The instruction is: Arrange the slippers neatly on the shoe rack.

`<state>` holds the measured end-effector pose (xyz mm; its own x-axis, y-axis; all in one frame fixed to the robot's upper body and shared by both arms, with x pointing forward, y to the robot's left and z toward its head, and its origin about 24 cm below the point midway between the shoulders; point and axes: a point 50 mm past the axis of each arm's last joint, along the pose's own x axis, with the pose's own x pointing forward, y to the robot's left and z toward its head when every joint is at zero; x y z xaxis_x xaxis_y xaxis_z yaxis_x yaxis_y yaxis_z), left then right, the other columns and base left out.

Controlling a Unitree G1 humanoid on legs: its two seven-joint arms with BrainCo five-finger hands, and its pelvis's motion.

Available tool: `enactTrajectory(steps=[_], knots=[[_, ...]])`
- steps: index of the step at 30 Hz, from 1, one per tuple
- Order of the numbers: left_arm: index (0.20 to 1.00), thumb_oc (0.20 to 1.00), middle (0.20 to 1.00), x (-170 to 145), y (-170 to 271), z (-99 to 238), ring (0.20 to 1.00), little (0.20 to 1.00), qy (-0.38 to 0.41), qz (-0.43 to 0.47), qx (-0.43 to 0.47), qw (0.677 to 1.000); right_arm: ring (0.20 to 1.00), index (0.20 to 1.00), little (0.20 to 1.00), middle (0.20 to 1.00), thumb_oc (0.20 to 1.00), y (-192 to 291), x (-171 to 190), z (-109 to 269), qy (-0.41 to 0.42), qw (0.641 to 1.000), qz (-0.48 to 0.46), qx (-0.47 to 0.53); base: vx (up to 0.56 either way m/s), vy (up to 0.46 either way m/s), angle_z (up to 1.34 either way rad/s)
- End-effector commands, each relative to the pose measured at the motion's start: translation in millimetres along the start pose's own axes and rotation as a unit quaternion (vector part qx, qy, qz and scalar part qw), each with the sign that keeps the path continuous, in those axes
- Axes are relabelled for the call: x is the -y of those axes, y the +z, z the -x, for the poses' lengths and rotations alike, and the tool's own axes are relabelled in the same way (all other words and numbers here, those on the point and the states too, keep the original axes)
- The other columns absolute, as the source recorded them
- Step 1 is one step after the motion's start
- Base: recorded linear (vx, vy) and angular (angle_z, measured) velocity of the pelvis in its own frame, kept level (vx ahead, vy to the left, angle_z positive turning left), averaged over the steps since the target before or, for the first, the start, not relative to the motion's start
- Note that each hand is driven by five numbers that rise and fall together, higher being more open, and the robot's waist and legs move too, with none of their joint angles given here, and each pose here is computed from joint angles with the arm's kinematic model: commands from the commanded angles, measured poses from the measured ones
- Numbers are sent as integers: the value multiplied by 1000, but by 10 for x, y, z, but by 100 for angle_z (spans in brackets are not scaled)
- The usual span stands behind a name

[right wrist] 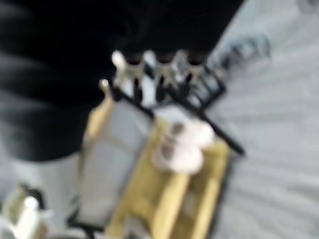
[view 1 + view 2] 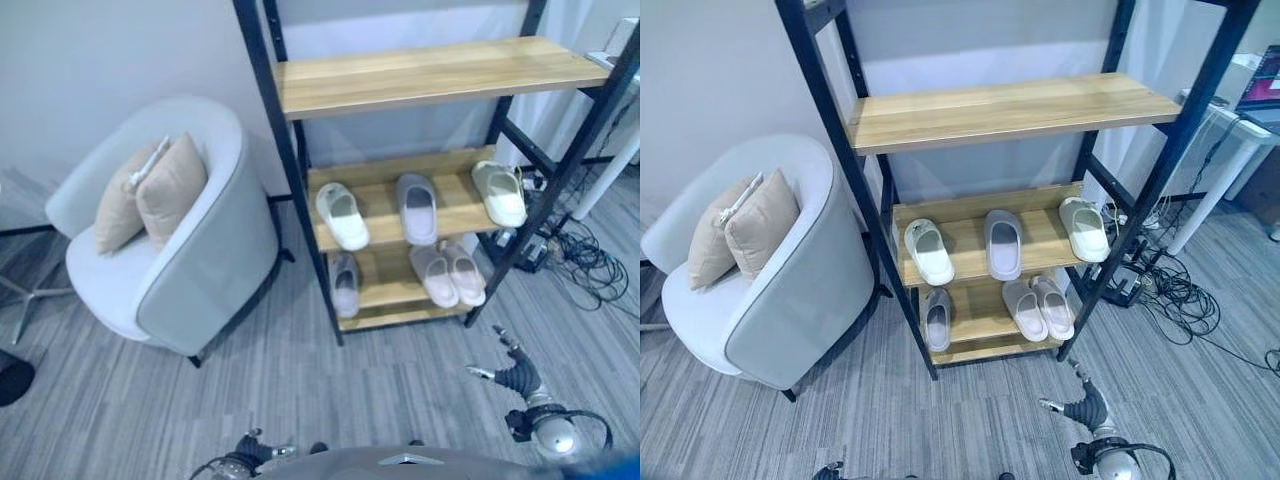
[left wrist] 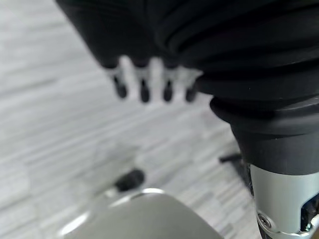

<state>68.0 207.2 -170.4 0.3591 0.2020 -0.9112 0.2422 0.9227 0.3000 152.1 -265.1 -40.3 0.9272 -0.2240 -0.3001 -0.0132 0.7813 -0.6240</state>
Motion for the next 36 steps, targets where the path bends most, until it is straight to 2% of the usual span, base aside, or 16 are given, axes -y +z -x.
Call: enactTrajectory(steps=[1, 8, 9, 12, 13, 17, 18, 19, 22, 23, 24, 25, 27, 30, 35, 36], knots=[[1000, 1000, 1000, 23, 206, -35, 1000, 1000, -3, -24, 28, 999, 1000, 1000, 1000, 1000, 1000, 446, 312, -223, -94, 989, 30, 109, 46, 22, 6], [1000, 1000, 1000, -42, 320, -56, 1000, 1000, 1, -43, 45, 998, 1000, 1000, 1000, 1000, 1000, 700, 646, -527, -180, 976, -2, 126, 37, 7, 5], [1000, 1000, 1000, -54, 456, -64, 1000, 1000, 2, -46, 70, 997, 1000, 1000, 1000, 1000, 1000, 1100, 924, -497, -232, 951, 4, 206, 11, -5, 19], [1000, 1000, 1000, -85, 554, -70, 1000, 1000, 5, -60, 89, 994, 1000, 1000, 1000, 1000, 1000, 1184, 1044, -585, -265, 942, -1, 207, -59, -6, 16], [1000, 1000, 1000, -125, 679, -74, 1000, 1000, 9, -71, 109, 992, 1000, 1000, 1000, 1000, 1000, 1326, 1237, -670, -312, 926, -5, 211, -147, -5, 19], [1000, 1000, 1000, -138, 805, -73, 1000, 1000, 10, -83, 130, 988, 1000, 1000, 1000, 1000, 1000, 1549, 1438, -758, -347, 910, 4, 229, -84, 12, 15], [1000, 1000, 1000, -138, 806, -73, 1000, 1000, 10, -82, 130, 988, 1000, 1000, 1000, 1000, 1000, 1551, 1438, -759, -347, 909, 4, 229, -64, 21, 9], [1000, 1000, 1000, -105, 884, -66, 1000, 1000, 10, -84, 144, 986, 1000, 1000, 1000, 1000, 1000, 1420, 1264, -903, -329, 926, -6, 185, -47, 33, 2], [1000, 1000, 1000, -116, 1007, -67, 1000, 1000, 18, -96, 156, 983, 1000, 1000, 1000, 1000, 1000, 1500, 1335, -1062, -337, 926, -24, 170, -3, 23, -3], [1000, 1000, 1000, -156, 991, -70, 1000, 1000, 21, -110, 156, 981, 1000, 1000, 1000, 1000, 1000, 1452, 1702, -1084, -370, 917, -20, 149, 26, 8, 3], [1000, 1000, 1000, -150, 1005, -69, 1000, 1000, 20, -109, 158, 981, 1000, 1000, 1000, 1000, 1000, 1467, 1716, -1090, -371, 916, -20, 151, 60, 5, 2], [1000, 1000, 1000, -216, 1009, -69, 1000, 1000, 24, -129, 164, 978, 1000, 1000, 1000, 1000, 1000, 1435, 2039, -1150, -404, 906, -37, 117, 28, 9, 3], [1000, 1000, 1000, -229, 1010, -69, 1000, 1000, 24, -131, 166, 977, 1000, 1000, 1000, 1000, 1000, 1692, 2179, -1195, -412, 899, -50, 140, 30, 24, 7], [1000, 1000, 1000, -189, 1052, -68, 1000, 1000, 19, -117, 168, 979, 1000, 1000, 1000, 1000, 1000, 1625, 2299, -1186, -425, 893, -87, 121, 67, 34, 0], [1000, 1000, 1000, -192, 1227, -50, 1000, 1000, 43, -127, 196, 971, 1000, 1000, 1000, 1000, 1000, 2230, 2541, -1198, -446, 871, -115, 170, 62, -2, 3], [1000, 1000, 1000, -211, 1203, -54, 1000, 1000, 43, -131, 192, 972, 1000, 1000, 1000, 1000, 1000, 1997, 2773, -1103, -453, 873, -112, 140, 0, 0, 0]])
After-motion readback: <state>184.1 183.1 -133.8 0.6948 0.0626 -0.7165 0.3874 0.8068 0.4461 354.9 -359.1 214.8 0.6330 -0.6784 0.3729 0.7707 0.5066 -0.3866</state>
